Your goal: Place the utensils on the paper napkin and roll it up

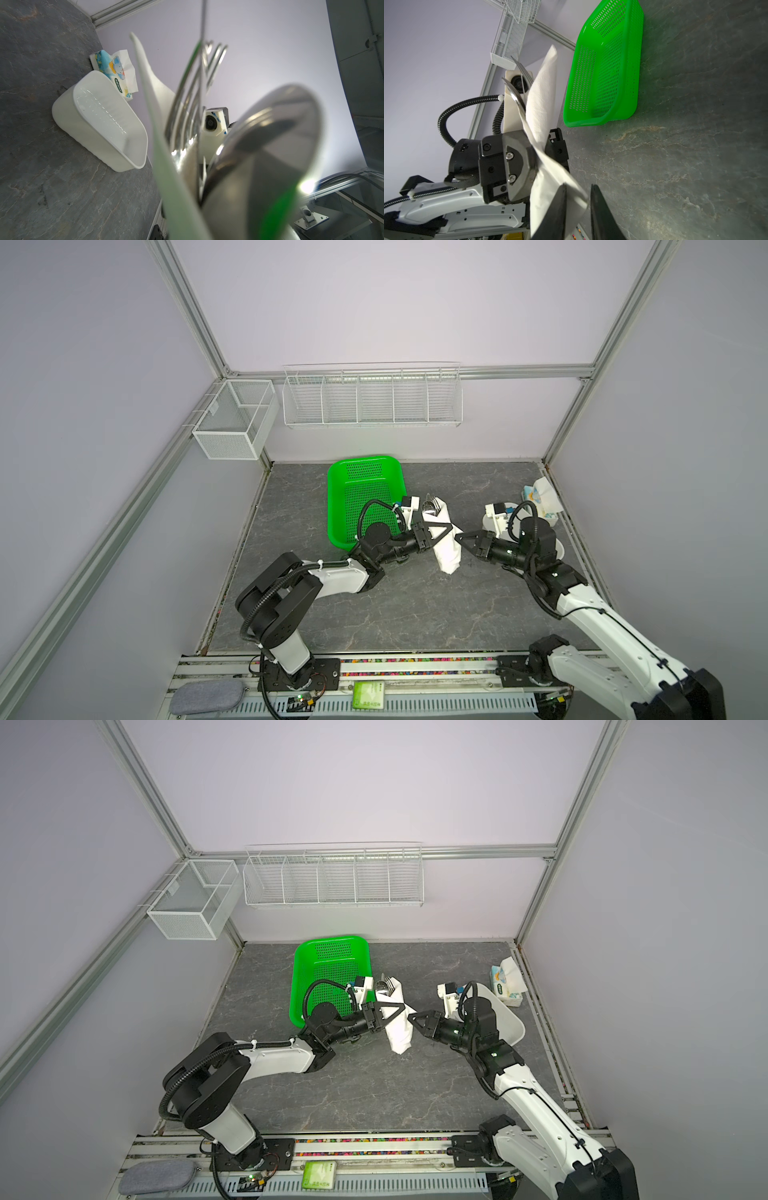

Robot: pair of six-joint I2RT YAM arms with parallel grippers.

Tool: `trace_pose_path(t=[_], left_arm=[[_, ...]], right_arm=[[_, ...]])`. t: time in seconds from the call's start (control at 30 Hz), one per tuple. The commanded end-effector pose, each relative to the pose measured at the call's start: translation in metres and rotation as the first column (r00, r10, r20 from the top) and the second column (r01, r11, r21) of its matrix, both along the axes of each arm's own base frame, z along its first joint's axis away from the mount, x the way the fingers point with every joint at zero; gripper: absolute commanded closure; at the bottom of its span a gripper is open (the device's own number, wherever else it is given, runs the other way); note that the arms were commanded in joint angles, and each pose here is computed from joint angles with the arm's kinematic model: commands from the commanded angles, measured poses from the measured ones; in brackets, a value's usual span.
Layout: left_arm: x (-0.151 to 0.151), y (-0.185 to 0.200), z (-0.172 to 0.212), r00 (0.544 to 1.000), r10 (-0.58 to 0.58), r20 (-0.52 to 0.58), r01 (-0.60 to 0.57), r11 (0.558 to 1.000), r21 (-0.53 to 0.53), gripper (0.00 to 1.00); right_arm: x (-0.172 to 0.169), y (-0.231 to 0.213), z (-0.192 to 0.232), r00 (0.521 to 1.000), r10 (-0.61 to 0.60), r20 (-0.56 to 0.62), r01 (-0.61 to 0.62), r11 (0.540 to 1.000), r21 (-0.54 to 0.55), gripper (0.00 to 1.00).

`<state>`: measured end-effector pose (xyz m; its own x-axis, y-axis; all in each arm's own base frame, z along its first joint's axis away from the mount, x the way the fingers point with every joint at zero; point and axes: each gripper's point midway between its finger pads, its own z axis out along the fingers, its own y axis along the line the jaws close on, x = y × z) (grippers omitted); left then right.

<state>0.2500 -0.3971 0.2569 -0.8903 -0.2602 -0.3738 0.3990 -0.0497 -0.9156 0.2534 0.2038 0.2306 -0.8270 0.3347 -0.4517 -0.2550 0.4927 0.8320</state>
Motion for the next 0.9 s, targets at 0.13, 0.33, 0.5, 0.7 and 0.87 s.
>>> trace_pose_path(t=[0.13, 0.33, 0.5, 0.7, 0.87], left_arm=[[0.011, 0.013, 0.016, 0.996, 0.077, 0.041, -0.076, 0.997, -0.025, 1.00], [0.014, 0.014, 0.015, 0.993, 0.100, 0.063, -0.102, 0.994, 0.032, 1.00], [0.014, 0.015, 0.018, 0.990, 0.107, 0.089, -0.113, 0.991, 0.070, 1.00], [0.012, 0.016, 0.025, 0.990, 0.106, 0.095, -0.112, 0.992, 0.064, 1.00], [0.012, 0.016, 0.029, 0.989, 0.106, 0.101, -0.112, 0.992, 0.056, 1.00]], right_arm=[[-0.012, -0.041, 0.029, 0.983, -0.118, 0.137, 0.144, 0.969, -0.199, 0.53], [-0.029, -0.018, 0.064, 0.971, 0.050, 0.233, -0.015, 0.988, -0.153, 0.34], [-0.031, 0.014, 0.067, 0.958, 0.178, 0.225, -0.130, 0.969, -0.212, 0.32], [-0.018, 0.025, 0.051, 0.961, 0.179, 0.211, -0.111, 0.948, -0.297, 0.33], [-0.018, 0.035, 0.042, 0.960, 0.213, 0.183, -0.150, 0.939, -0.308, 0.39]])
